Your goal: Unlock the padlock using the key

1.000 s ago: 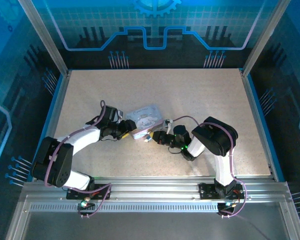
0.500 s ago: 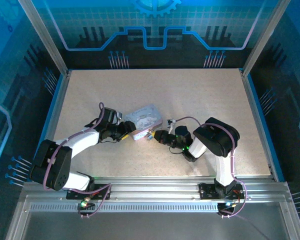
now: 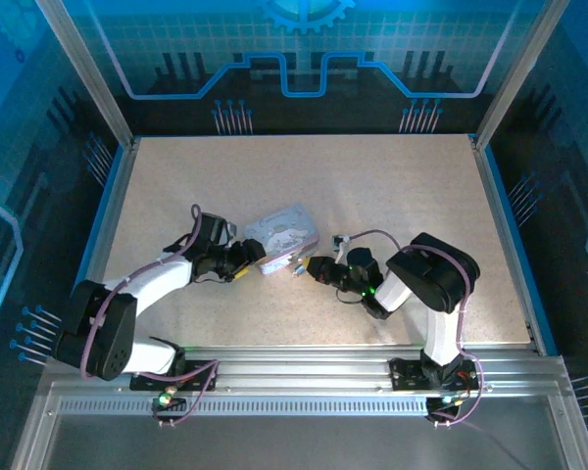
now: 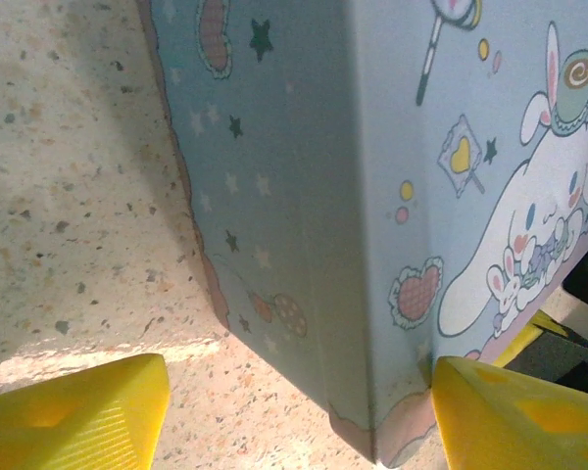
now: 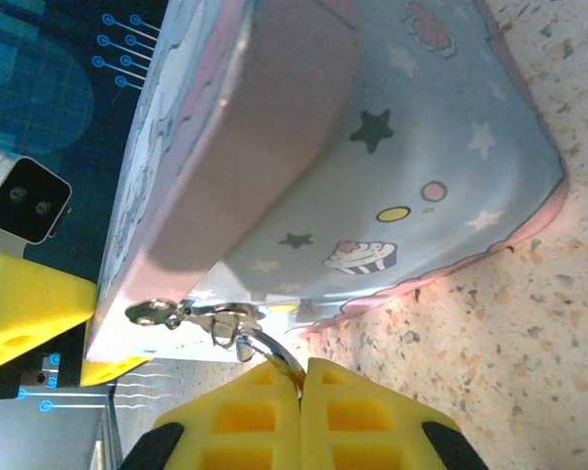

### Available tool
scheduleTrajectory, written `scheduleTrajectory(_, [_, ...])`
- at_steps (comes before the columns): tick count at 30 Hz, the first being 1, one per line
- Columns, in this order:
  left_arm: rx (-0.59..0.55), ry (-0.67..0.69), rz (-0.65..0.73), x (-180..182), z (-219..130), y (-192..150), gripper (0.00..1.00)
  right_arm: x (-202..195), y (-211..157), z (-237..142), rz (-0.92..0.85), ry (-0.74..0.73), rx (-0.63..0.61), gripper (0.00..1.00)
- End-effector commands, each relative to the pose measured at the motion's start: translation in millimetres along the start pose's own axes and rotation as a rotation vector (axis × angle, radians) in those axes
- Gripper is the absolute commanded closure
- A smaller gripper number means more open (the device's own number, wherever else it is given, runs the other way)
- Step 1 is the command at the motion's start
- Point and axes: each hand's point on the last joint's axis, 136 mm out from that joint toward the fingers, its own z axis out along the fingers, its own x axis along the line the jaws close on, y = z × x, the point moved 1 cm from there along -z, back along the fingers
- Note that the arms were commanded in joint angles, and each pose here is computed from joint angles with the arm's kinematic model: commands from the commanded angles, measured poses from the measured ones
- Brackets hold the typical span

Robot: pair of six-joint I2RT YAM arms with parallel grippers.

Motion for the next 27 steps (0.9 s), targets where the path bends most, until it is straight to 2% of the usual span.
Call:
scheduleTrajectory(1, [-0.023,-0.001,-0.004,-10,-13,4,0.25,1,8,-11,-0.053,-0.029,-0.022,0.97])
scheduleTrajectory(8, [-0.13,0.012,0.064,-20,-41,16,0.23,13,12,-31,-0.15,-0.072,-0.003,0.97])
scheduleTrajectory(16, [-0.28,0.03,0.171,-26,-85,21,0.12,37,17,-65,-0.29,-0.132,0.038,0.96])
scheduleTrajectory(24, [-0.359,0.021,0.247,-28,-112,19,0.01,58,18,-113,-0.382,-0.204,0.088,0.96])
scheduleTrajectory(27, [-0.384,0.012,0.262,-29,-118,18,0.01,62,16,-130,-0.395,-0.232,0.105,0.96])
